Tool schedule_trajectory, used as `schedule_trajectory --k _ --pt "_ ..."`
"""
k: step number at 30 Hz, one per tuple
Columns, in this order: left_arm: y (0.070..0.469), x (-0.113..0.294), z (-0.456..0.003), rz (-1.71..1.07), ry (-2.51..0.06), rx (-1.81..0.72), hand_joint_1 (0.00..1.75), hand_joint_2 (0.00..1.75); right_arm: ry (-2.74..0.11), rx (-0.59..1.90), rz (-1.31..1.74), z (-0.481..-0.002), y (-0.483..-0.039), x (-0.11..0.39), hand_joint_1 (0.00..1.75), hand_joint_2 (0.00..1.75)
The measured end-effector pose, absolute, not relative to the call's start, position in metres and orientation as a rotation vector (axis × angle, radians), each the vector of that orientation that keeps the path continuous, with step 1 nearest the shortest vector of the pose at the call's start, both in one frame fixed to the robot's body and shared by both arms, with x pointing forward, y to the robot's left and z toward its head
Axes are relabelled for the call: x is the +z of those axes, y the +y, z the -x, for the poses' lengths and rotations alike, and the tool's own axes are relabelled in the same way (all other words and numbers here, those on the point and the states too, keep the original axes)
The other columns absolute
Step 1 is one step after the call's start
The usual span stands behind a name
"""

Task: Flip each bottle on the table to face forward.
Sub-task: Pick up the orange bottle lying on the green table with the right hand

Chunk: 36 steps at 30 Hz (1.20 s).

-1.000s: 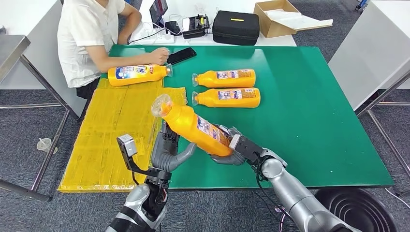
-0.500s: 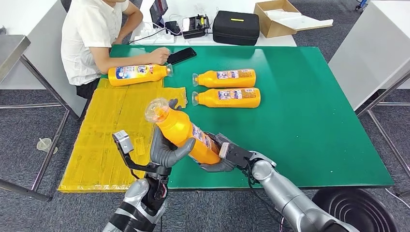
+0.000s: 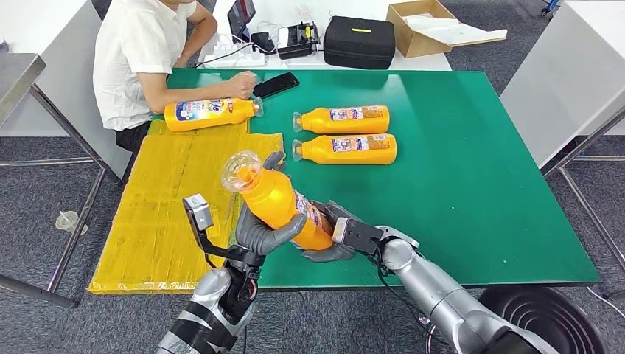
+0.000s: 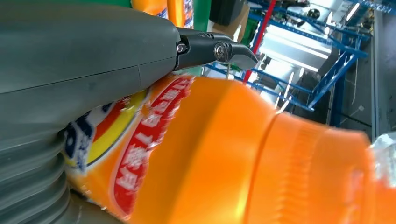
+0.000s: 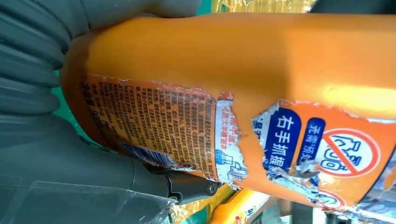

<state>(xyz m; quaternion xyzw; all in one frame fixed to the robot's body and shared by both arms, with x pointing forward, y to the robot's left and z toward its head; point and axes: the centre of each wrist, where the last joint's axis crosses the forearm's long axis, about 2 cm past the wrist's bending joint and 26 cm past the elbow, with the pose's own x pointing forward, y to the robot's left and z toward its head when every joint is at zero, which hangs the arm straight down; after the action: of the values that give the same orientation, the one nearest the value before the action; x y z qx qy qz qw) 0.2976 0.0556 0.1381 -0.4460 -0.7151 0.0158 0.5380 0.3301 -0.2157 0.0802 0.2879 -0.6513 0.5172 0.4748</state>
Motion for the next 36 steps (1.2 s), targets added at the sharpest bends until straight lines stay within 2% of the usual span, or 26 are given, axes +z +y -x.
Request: schedule_trajectory --k 5,6,10,18,31,35,36 --pt "0.055 0.135 -0.299 1.122 -1.663 0.012 1.75 1.75 -1.599 1.230 -0.729 -0.330 -0.216 0.079 1.75 1.75" --pt "0.055 0.135 -0.300 1.126 -1.656 0.004 1.75 1.75 -1.598 1.219 -0.736 -0.330 -0.216 0.079 1.68 1.75" --pt "0.055 0.132 -0.302 1.113 -1.654 -0.028 1.75 1.75 -1.589 1.171 -0.767 -0.329 -0.218 0.077 0.15 1.75" --pt "0.054 0.128 -0.301 1.099 -1.637 -0.055 1.75 1.75 -1.579 1.109 -0.808 -0.328 -0.212 0.077 0.00 1.75" --pt "0.064 0.125 -0.297 1.052 -1.596 0.055 1.75 1.75 -1.630 1.071 -0.584 -0.315 -0.209 0.061 0.00 1.75" --pt "0.066 0.125 -0.296 1.041 -1.603 0.068 1.75 1.75 -1.634 1.049 -0.567 -0.313 -0.209 0.059 0.00 0.00" --pt "0.066 0.126 -0.297 1.021 -1.609 0.073 1.75 1.75 -1.641 1.040 -0.538 -0.312 -0.209 0.058 0.00 0.00"
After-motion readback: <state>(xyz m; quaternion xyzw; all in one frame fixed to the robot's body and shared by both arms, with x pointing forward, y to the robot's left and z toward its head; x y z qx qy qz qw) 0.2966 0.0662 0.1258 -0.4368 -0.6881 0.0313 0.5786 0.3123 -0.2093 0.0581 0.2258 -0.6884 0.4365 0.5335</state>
